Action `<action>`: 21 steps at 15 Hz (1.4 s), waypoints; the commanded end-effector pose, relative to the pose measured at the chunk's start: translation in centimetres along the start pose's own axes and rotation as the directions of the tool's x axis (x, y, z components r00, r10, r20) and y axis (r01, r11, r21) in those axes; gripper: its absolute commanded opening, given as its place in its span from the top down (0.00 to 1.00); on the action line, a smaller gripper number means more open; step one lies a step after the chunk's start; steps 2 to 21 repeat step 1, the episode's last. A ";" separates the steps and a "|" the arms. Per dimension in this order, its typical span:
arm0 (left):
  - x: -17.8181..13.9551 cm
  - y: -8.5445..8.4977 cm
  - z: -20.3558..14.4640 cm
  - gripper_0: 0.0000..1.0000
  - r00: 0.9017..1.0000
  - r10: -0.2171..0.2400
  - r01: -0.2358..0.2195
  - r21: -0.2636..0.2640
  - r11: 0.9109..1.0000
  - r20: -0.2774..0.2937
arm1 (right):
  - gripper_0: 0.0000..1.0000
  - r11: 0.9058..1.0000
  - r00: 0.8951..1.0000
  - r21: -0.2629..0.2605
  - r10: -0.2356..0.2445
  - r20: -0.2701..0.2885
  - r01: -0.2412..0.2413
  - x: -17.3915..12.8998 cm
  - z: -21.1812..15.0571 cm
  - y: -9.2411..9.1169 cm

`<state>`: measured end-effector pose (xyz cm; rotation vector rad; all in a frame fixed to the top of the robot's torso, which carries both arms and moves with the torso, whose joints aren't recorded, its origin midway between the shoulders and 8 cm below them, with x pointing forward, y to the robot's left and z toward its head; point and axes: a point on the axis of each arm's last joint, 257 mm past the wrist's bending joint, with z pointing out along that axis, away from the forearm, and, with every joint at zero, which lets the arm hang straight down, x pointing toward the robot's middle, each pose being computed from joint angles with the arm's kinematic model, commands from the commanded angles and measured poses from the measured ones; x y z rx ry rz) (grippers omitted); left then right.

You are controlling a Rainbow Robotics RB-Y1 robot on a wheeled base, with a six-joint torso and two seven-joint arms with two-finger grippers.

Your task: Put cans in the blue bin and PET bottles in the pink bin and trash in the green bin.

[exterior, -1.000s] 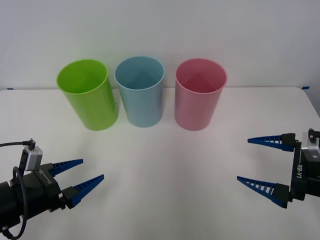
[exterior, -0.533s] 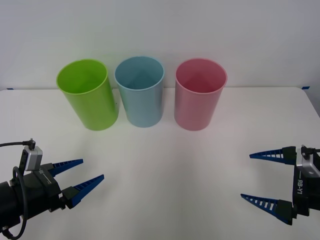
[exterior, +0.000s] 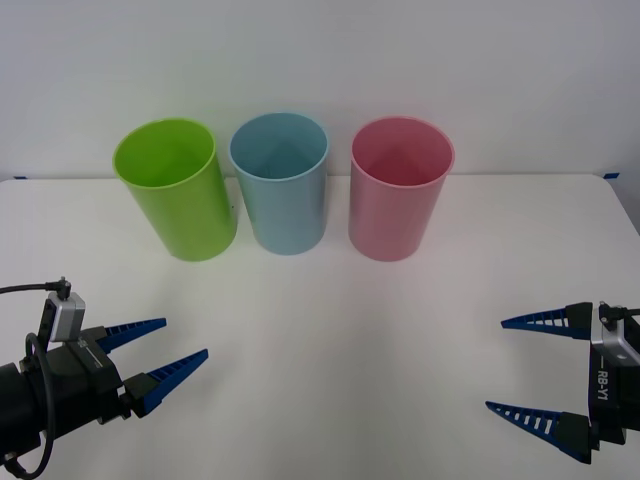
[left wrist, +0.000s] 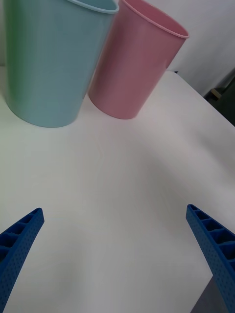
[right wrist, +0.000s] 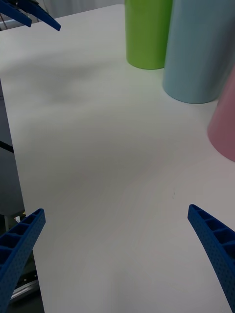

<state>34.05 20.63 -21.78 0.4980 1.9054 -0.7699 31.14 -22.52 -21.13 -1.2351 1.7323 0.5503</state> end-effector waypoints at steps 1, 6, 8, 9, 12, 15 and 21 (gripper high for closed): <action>0.0 0.0 0.0 0.00 1.000 0.000 0.000 0.000 1.000 0.000 | 0.00 1.000 1.000 0.000 0.000 0.000 0.000 0.0 0.0 0.0; 0.0 0.0 0.0 0.00 1.000 0.000 0.000 0.000 1.000 0.000 | 0.00 1.000 1.000 0.000 0.000 0.000 0.000 0.0 0.0 0.0; 0.0 0.0 0.0 0.00 1.000 0.000 0.000 0.000 1.000 0.000 | 0.00 1.000 1.000 0.000 0.000 0.000 0.000 0.0 0.0 0.0; 0.0 0.0 0.0 0.00 1.000 0.000 0.000 0.000 1.000 0.000 | 0.00 1.000 1.000 0.000 0.000 0.000 0.000 0.0 0.0 0.0; 0.0 0.0 0.0 0.00 1.000 0.000 0.000 0.000 1.000 0.000 | 0.00 1.000 1.000 0.000 0.000 0.000 0.000 0.0 0.0 0.0; 0.0 0.0 0.0 0.00 1.000 0.000 0.000 0.000 1.000 0.000 | 0.00 1.000 1.000 0.000 0.000 0.000 0.000 0.0 0.0 0.0; 0.0 0.0 0.0 0.00 1.000 0.000 0.000 0.000 1.000 0.000 | 0.00 1.000 1.000 0.000 0.000 0.000 0.000 0.0 0.0 0.0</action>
